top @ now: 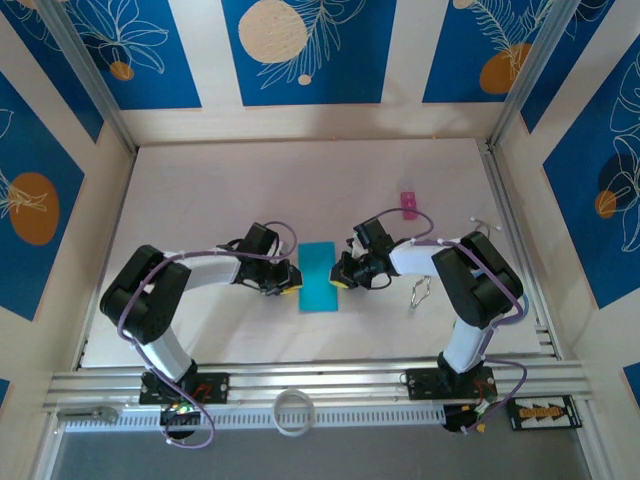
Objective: Fold a paper plane with a square sheet of paper (pick it up from the middle)
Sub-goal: Third fold the triangle at the center of the table.
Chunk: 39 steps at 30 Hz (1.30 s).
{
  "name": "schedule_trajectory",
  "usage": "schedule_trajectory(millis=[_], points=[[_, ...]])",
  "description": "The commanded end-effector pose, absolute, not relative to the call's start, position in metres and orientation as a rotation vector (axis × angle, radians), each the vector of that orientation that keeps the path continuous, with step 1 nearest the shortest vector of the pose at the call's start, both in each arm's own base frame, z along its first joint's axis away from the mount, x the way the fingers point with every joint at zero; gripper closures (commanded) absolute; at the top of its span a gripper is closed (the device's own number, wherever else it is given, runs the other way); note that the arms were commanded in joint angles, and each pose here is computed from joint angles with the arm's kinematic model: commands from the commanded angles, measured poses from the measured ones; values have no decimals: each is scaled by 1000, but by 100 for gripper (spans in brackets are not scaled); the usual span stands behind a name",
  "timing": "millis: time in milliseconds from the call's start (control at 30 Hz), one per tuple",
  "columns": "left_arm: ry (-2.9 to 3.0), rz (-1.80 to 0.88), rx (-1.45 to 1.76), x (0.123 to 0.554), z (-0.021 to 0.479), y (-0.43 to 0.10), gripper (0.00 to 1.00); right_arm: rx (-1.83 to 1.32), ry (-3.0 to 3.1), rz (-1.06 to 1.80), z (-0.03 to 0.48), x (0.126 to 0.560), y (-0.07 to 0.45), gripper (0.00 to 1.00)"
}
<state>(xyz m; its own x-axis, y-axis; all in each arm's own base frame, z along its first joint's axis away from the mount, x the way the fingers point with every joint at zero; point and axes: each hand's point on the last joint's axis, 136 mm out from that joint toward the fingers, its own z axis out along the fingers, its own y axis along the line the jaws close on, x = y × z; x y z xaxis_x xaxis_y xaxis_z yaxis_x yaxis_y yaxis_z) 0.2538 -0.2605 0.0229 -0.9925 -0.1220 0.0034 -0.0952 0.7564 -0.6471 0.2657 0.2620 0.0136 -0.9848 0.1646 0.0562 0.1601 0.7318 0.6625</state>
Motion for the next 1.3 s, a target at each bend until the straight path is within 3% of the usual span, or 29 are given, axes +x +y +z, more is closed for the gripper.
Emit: schedule_trajectory(millis=[0, 867, 1267], points=[[2927, -1097, -161, 249, 19, -264, 79, 381, 3019, 981, -15, 251, 243, 90], [2910, -1094, -191, 252, 18, -263, 80, 377, 3017, 987, -16, 251, 245, 90], [2893, -1082, -245, 253, 22, -260, 94, 370, 3012, 992, -14, 253, 246, 90]])
